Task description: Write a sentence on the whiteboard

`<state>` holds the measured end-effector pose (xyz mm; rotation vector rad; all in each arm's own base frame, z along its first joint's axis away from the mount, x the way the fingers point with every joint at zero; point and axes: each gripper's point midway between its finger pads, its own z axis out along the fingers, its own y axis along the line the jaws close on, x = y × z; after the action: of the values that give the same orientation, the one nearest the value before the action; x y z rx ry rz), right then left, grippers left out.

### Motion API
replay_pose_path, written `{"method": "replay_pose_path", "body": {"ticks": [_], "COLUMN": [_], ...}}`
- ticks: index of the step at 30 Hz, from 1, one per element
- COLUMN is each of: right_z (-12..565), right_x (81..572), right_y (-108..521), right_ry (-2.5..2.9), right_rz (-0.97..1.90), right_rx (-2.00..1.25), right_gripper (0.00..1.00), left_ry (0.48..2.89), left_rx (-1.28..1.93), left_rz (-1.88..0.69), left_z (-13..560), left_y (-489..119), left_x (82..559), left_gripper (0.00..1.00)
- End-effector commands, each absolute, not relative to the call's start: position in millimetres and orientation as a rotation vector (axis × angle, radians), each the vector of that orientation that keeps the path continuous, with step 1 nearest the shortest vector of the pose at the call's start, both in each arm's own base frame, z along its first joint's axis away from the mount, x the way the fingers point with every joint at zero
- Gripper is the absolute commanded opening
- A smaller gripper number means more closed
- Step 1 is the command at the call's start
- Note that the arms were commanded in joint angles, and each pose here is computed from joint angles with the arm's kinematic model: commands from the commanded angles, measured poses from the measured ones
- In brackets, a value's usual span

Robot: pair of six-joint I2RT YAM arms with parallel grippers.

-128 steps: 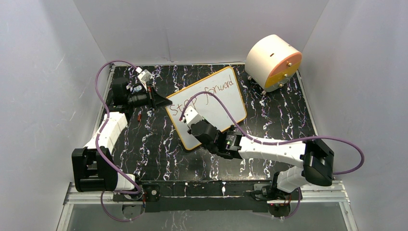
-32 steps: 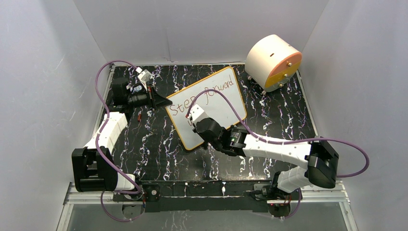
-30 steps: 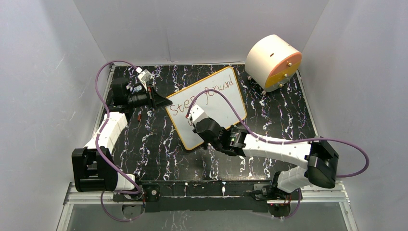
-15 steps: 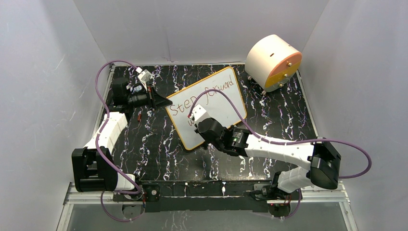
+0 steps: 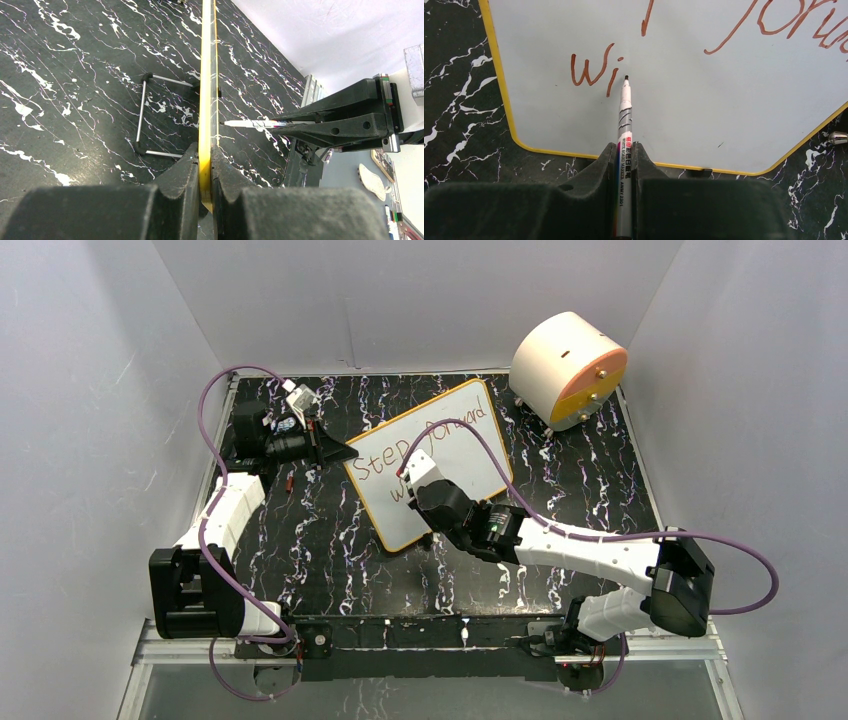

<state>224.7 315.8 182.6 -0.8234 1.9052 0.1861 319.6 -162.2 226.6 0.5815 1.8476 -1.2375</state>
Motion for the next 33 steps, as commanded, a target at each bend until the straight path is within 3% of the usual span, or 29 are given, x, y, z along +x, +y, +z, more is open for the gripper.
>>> {"method": "replay_pose_path", "body": {"ticks": [1,33], "right_z": [190,196], "right_x": [231,242], "right_y": [322,302], "right_ry": [1.879,1.884], "right_rz": [0.218,0.207], "right_rx": [-0.778,-0.716], "right_gripper": [0.0,0.0], "left_ry": [1.852,1.854], "left_rx": [0.627,0.625], "left_rz": [-1.264,-1.264], "left_z": [223,222], "left_y": [-168,-167], "left_x": [310,311], "left_gripper": [0.0,0.0]}}
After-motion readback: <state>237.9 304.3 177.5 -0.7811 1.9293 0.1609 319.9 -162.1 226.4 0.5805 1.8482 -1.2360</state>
